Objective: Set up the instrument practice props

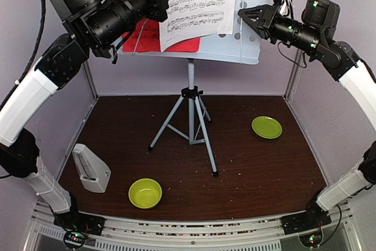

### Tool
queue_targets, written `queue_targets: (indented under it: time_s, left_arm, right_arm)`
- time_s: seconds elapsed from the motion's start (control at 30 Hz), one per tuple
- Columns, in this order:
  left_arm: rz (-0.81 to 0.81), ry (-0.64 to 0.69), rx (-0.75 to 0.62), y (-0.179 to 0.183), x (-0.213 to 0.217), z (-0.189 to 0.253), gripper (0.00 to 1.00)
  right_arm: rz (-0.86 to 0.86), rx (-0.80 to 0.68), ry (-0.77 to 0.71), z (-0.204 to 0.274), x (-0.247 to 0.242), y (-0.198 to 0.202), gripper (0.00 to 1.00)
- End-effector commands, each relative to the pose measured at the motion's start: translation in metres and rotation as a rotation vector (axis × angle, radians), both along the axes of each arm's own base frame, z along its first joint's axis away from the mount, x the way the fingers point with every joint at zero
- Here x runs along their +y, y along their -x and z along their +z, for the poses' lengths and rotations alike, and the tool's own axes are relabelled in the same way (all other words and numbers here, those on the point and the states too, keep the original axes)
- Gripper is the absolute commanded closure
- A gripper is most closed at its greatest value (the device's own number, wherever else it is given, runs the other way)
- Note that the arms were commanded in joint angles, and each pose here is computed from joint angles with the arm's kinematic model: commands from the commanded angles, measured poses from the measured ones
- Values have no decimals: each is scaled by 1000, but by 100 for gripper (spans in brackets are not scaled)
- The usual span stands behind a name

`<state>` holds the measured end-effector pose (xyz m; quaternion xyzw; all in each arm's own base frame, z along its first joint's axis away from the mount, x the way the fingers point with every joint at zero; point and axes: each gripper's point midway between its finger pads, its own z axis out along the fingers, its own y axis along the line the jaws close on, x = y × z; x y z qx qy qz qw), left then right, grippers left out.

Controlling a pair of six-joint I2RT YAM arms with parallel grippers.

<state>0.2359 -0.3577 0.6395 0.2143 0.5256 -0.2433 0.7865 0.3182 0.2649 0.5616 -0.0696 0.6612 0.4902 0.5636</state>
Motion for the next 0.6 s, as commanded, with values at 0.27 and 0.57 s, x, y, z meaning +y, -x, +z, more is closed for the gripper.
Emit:
queue_targets:
  time_s: [0.27,0.57]
  left_arm:
    - [44,31,-45,-5,2,12,100]
    - [241,67,1,-25,29,11,100]
  right_arm:
    - [29,-34,-5,7,2,8,97]
    - [11,-104,-2,12,-4,13,100]
